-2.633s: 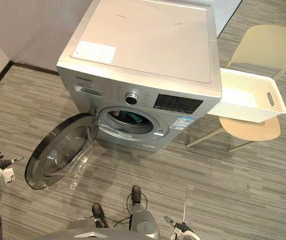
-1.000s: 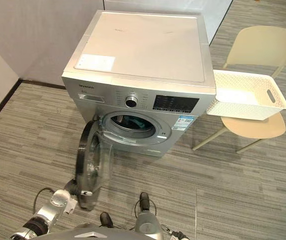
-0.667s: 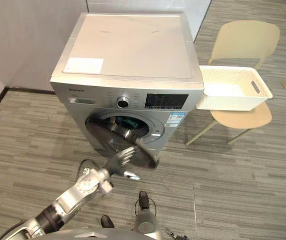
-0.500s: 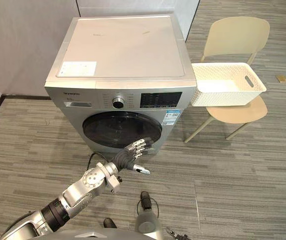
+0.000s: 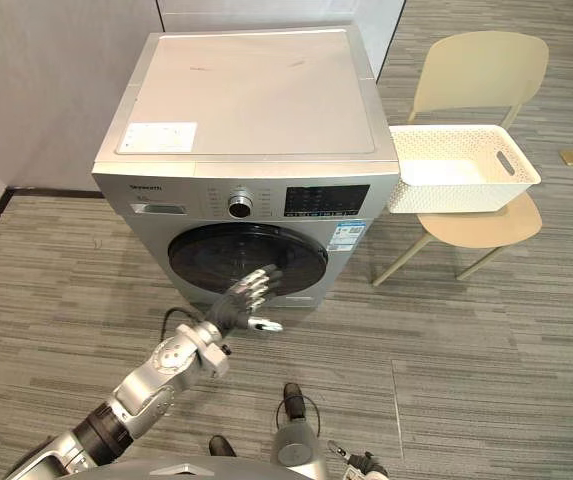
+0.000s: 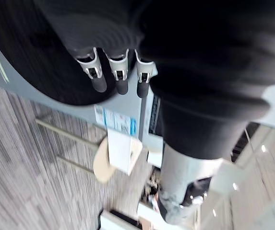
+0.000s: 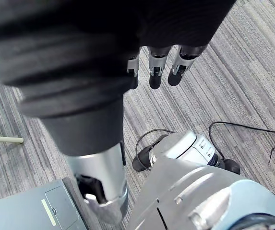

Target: Pick up the laundry basket with both hands and put the clothes into the washing machine.

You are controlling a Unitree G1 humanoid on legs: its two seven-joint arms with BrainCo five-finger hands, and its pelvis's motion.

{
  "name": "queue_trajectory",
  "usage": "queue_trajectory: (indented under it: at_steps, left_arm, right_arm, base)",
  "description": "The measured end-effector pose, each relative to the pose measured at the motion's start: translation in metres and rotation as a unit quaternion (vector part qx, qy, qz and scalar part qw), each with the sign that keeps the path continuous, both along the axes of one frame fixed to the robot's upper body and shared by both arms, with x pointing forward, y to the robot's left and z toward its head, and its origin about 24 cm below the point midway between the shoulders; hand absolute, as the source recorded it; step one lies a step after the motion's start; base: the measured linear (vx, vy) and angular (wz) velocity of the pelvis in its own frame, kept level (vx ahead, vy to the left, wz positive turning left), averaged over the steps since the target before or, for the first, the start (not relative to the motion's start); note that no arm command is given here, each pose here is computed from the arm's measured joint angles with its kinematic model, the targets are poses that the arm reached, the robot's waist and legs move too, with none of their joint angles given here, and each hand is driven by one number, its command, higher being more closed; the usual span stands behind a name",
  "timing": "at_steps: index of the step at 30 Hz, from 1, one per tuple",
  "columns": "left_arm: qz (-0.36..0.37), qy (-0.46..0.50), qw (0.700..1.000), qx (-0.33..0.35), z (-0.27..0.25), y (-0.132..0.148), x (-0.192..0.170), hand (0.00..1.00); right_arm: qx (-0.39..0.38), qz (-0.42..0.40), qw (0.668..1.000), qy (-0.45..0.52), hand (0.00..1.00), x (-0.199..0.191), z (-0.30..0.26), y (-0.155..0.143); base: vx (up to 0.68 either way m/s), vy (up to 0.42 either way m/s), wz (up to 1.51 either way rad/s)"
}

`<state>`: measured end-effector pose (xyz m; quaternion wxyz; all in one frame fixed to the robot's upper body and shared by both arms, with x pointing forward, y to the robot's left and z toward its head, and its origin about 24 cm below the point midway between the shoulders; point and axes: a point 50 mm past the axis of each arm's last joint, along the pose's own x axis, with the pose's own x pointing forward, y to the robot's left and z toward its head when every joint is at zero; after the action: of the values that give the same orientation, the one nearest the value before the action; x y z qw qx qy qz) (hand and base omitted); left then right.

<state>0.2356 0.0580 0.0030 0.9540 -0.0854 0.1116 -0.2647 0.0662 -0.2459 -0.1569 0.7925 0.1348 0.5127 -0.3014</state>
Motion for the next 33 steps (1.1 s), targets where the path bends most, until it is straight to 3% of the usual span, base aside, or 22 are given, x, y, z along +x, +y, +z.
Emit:
queue_trajectory:
  at_steps: [2,4,6,8,11,13,20,25,33]
  left_arm:
    - [0.086,0.080,0.991,0.068,-0.045,0.046,-0.004,0.00]
    - [0.175,0.188,0.958,0.127,-0.090,0.093,-0.021,0.00]
    - [0.265,0.317,0.892,0.183,-0.131,0.144,-0.062,0.00]
    - [0.355,0.418,0.816,0.181,-0.152,0.178,-0.114,0.00]
    - [0.422,0.511,0.730,0.169,-0.165,0.195,-0.185,0.00]
    - [0.413,0.551,0.700,0.188,-0.169,0.193,-0.222,0.00]
    - [0.393,0.566,0.711,0.138,-0.177,0.157,-0.226,0.00]
    - [0.453,0.533,0.705,0.113,-0.171,0.171,-0.216,0.00]
    - [0.453,0.522,0.716,0.096,-0.172,0.158,-0.202,0.00]
  right_arm:
    - [-0.001,0.001,1.000,-0.001,0.00,0.003,0.000,0.000]
    - [0.000,0.004,1.000,-0.006,0.00,0.009,0.001,0.001]
    - [0.004,0.012,1.000,-0.004,0.00,0.016,0.001,0.003]
    - [0.010,0.008,1.000,0.002,0.00,0.018,0.000,0.003]
    - [0.013,0.005,1.000,0.018,0.00,0.015,-0.001,0.000]
    - [0.014,0.013,1.000,0.023,0.00,0.013,-0.002,-0.002]
    - [0.024,0.021,0.999,0.032,0.00,0.013,-0.003,0.001]
    - [0.047,0.032,0.998,-0.013,0.00,0.026,-0.003,0.032]
    - [0.045,0.039,0.996,-0.070,0.00,0.050,0.007,0.036]
  base:
    - [0.01,-0.031,0.08]
    - [-0.02,-0.041,0.04]
    - [-0.03,-0.041,0.04]
    - [-0.04,-0.045,0.24]
    - [-0.02,-0.028,0.36]
    - [-0.01,0.001,0.65]
    - [0.00,0.048,1.39]
    - [0.13,-0.024,1.82]
    - [0.24,-0.198,0.54]
